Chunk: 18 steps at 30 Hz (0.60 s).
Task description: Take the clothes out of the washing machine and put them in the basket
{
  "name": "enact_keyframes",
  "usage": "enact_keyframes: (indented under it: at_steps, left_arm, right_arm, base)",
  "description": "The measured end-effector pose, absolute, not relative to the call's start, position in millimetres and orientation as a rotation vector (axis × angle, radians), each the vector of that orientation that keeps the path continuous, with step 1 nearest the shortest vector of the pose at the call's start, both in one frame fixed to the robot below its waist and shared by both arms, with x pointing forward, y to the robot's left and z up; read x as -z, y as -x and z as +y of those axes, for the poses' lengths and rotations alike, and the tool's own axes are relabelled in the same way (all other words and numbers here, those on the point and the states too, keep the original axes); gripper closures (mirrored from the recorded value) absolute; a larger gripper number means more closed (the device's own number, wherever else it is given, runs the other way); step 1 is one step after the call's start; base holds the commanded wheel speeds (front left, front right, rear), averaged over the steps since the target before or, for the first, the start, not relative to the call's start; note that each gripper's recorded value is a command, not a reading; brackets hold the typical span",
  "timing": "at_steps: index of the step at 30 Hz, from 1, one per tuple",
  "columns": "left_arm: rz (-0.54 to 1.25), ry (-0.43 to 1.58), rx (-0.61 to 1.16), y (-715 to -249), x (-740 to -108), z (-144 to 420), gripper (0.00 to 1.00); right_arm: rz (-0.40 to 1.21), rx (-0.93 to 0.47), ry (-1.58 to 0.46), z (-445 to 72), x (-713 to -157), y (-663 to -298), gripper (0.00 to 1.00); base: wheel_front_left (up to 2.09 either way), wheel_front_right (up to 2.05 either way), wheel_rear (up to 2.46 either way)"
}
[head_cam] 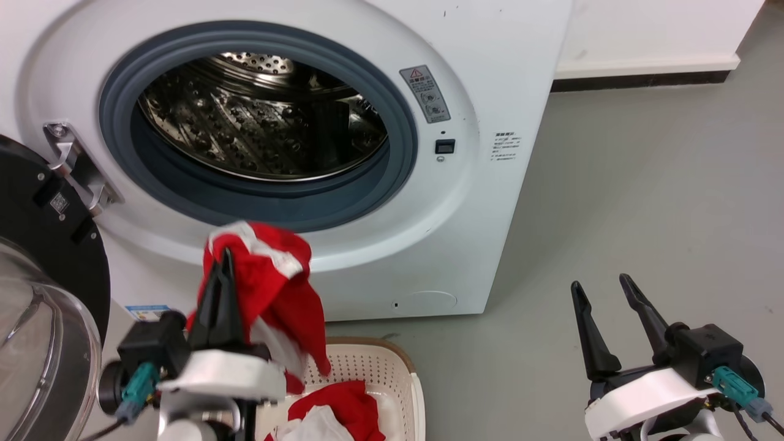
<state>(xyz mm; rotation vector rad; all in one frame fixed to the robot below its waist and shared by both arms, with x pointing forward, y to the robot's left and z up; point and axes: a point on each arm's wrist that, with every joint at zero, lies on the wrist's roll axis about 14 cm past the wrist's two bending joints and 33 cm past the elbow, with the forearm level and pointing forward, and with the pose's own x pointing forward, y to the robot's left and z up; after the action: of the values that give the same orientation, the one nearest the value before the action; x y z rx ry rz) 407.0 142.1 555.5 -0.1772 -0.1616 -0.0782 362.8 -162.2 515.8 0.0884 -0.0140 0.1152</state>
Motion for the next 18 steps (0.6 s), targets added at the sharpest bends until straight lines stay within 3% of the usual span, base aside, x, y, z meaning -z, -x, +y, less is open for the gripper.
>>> enact_keyframes:
  at_steps: [9, 11, 12, 18]
  left_arm:
    - [0.140, 0.210, -0.011, -384, -456, 156, 1.00]
    - [0.226, 0.211, -0.019, -379, -428, 156, 1.00]
    - [0.349, 0.216, -0.030, -374, -385, 154, 1.00]
    - [0.533, 0.223, -0.057, -371, -318, 155, 1.00]
  right_arm:
    - [0.034, -0.154, -0.077, -150, -501, -382, 0.00]
    - [0.042, -0.168, -0.073, -145, -497, -390, 0.00]
    - [0.053, -0.185, -0.074, -139, -491, -402, 0.00]
    - [0.093, -0.202, -0.080, -133, -469, -422, 0.00]
  base:
    - [0.00, 0.00, 0.00]
    - [0.00, 0.00, 0.00]
    - [0.00, 0.00, 0.00]
    - [0.00, 0.00, 0.00]
